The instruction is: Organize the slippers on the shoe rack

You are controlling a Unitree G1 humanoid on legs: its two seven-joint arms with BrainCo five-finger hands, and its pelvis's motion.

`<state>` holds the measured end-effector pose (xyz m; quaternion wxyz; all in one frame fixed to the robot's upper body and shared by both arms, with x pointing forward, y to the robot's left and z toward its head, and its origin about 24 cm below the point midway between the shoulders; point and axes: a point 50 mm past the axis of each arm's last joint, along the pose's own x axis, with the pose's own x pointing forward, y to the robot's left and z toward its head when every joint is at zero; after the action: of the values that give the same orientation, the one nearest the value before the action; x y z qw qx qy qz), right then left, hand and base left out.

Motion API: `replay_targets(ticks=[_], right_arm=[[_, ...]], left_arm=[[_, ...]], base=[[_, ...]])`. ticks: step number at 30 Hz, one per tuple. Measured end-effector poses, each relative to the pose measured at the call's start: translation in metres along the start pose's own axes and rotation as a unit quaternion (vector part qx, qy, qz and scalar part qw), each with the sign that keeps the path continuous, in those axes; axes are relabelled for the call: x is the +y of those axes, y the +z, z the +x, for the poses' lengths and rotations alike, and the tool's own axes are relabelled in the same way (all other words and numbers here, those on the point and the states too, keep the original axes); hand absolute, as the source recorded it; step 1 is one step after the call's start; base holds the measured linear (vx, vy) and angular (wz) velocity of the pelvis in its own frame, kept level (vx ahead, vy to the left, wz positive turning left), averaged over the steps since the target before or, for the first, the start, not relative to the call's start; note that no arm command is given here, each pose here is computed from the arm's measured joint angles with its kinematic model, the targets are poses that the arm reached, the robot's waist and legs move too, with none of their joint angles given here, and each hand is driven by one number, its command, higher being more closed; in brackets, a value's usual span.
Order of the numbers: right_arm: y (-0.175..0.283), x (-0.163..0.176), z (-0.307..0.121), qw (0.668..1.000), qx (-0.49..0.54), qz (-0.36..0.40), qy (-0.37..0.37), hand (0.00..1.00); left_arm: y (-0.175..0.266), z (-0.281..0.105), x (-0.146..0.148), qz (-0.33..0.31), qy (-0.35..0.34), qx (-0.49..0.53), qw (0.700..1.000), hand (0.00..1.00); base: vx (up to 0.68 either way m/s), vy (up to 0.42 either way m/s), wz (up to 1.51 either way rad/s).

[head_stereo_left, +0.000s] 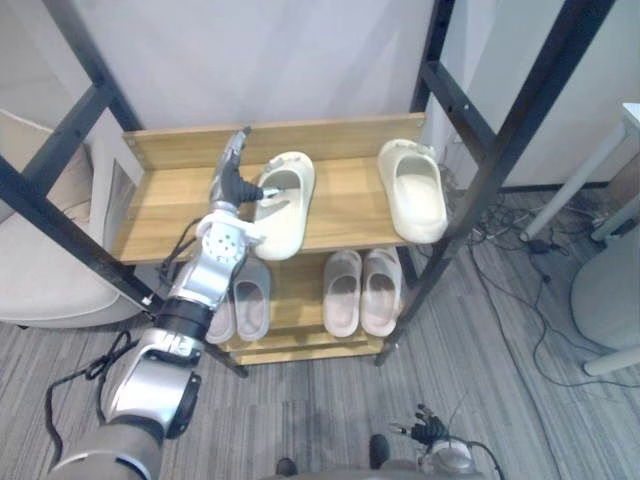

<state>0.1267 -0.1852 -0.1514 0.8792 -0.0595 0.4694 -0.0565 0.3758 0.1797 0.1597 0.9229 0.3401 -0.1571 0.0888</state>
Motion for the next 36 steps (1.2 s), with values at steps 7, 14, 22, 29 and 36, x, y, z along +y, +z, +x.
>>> replay_targets(ticks=[7, 14, 22, 29, 36], right_arm=[[0.002, -0.001, 0.0, 1.0, -0.007, 0.0, 0.0, 0.0], [0.007, -0.004, 0.001, 1.0, -0.017, 0.004, -0.004, 0.0], [0.011, -0.005, 0.002, 1.0, -0.022, 0.003, -0.005, 0.0], [0.012, -0.006, 0.002, 1.0, -0.024, 0.004, -0.006, 0.0], [0.012, -0.007, 0.002, 1.0, -0.025, 0.003, -0.007, 0.0]], left_arm=[[0.0, 0.011, 0.005, 0.052, -0.012, 0.001, 0.999, 0.0], [-0.003, 0.021, 0.011, 0.107, -0.024, 0.007, 0.994, 1.0], [-0.001, 0.03, 0.024, 0.131, -0.022, 0.009, 0.991, 1.0], [-0.001, 0.03, 0.022, 0.132, -0.026, 0.007, 0.991, 1.0], [0.004, 0.029, 0.016, 0.124, -0.03, 0.002, 0.992, 1.0]], base=[[-0.02, -0.005, 0.0], [-0.03, -0.011, -0.05], [0.0, -0.009, -0.11], [-0.02, -0.011, -0.02], [-0.01, -0.005, -0.01]])
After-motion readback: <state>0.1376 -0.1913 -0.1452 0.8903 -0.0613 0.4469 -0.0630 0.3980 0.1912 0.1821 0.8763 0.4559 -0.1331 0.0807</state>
